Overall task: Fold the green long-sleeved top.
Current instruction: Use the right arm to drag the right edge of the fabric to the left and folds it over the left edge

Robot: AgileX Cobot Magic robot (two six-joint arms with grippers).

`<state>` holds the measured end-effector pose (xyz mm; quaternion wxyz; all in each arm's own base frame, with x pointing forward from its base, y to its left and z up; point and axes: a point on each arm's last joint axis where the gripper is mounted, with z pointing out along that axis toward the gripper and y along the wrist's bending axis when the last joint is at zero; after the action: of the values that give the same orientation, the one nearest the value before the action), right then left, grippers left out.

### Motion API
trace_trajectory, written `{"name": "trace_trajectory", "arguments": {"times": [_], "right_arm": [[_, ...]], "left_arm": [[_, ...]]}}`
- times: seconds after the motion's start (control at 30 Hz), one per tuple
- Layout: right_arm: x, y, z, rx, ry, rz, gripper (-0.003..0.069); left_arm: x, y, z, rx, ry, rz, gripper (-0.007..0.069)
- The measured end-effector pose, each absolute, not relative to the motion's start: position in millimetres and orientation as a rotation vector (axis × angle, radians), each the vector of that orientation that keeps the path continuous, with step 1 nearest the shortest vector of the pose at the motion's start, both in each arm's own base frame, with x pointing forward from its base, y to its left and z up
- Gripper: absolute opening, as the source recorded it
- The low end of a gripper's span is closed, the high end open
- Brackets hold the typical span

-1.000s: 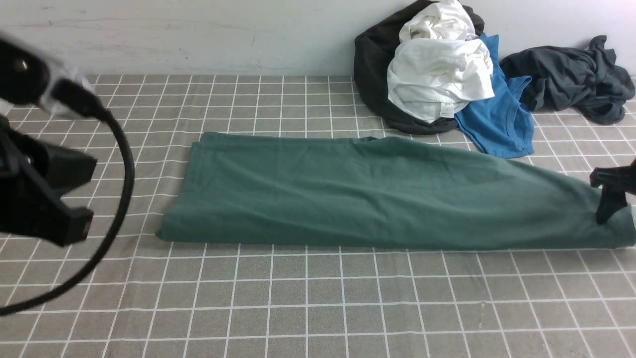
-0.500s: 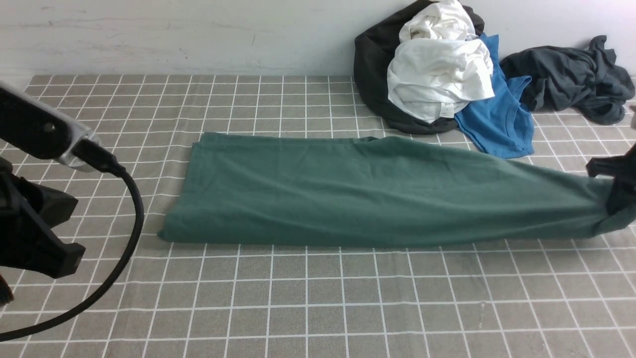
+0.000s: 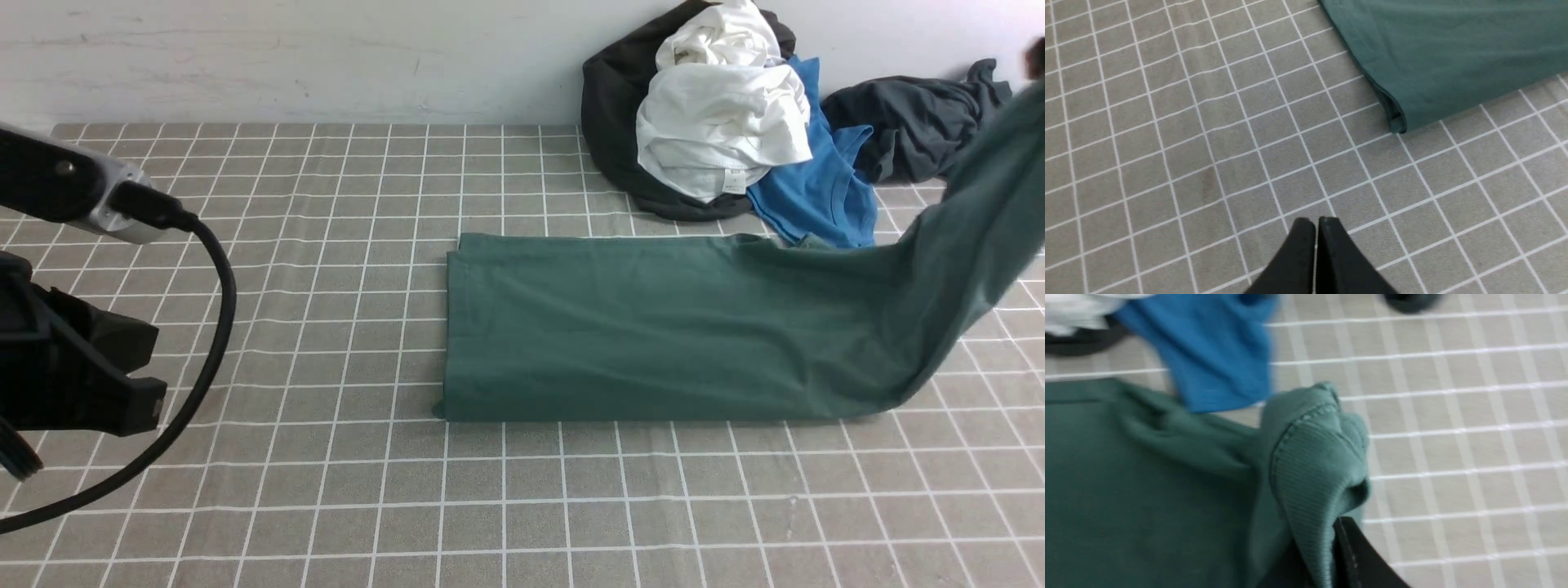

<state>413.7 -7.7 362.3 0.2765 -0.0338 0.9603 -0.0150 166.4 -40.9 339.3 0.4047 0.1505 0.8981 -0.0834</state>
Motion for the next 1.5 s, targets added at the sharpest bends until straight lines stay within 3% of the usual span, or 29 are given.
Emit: {"name": "trace_trajectory", "arguments": {"times": [0.03,0.17,0.2,0.27,0.43,0.53,0.7,0.9,0.97,1.1,1.2,1.3,1.33,1.43,1.5], "right_arm": [[414.4,2.4,361.3,-0.105,2.581,-0.02,0.0014],[411.2,113.9,341.0,-0.415,2.595,0.198,0.0014],[410.6,124.1,337.9,-0.441,2.593,0.215,0.0014],[405.9,188.3,314.0,-0.597,2.561,0.306,0.0014],[399.8,255.4,265.0,-0.719,2.564,0.368,0.0014],[399.3,274.6,239.8,-0.736,2.583,0.377,0.0022],[398.2,289.7,231.9,-0.742,2.54,0.414,0.0078],[398.3,296.1,237.3,-0.74,2.476,0.443,0.0261],[398.3,293.0,243.2,-0.767,2.451,0.393,0.0328],[398.9,283.1,251.2,-0.854,2.418,0.233,0.0365],[399.0,272.7,248.2,-0.923,2.452,0.089,0.0328],[400.3,269.6,239.6,-0.934,2.494,0.063,0.0266],[401.3,271.4,227.3,-0.924,2.541,0.099,0.0195],[401.6,279.1,208.6,-0.898,2.597,0.202,0.0115],[399.3,294.9,193.4,-0.883,2.601,0.354,0.0032]], "left_arm": [[166.4,-41.0,339.4,0.379,2.267,-0.212,-0.0008],[166.3,-41.5,339.5,0.375,2.267,-0.221,-0.0008],[166.3,-41.5,339.5,0.375,2.267,-0.221,-0.0008],[166.3,-41.7,339.5,0.374,2.267,-0.225,-0.0008],[166.0,-41.9,339.3,0.373,2.27,-0.229,-0.0008],[166.0,-41.9,339.3,0.373,2.27,-0.229,-0.0008],[165.9,-42.5,339.4,0.369,2.27,-0.241,-0.0008],[165.7,-42.9,339.3,0.367,2.272,-0.248,-0.0008],[165.4,-42.8,339.5,0.368,2.271,-0.247,-0.0008],[157.8,-42.0,345.3,0.418,2.223,-0.226,-0.0008],[138.5,-40.8,360.1,0.491,2.074,-0.199,-0.0008],[127.1,-40.4,365.0,0.508,1.983,-0.195,-0.0008],[118.8,-40.3,365.1,0.519,1.921,-0.196,-0.0008],[109.1,-39.5,359.9,0.526,1.859,-0.19,-0.0008],[100.0,-38.5,354.8,0.534,1.786,-0.174,-0.0008]]}}
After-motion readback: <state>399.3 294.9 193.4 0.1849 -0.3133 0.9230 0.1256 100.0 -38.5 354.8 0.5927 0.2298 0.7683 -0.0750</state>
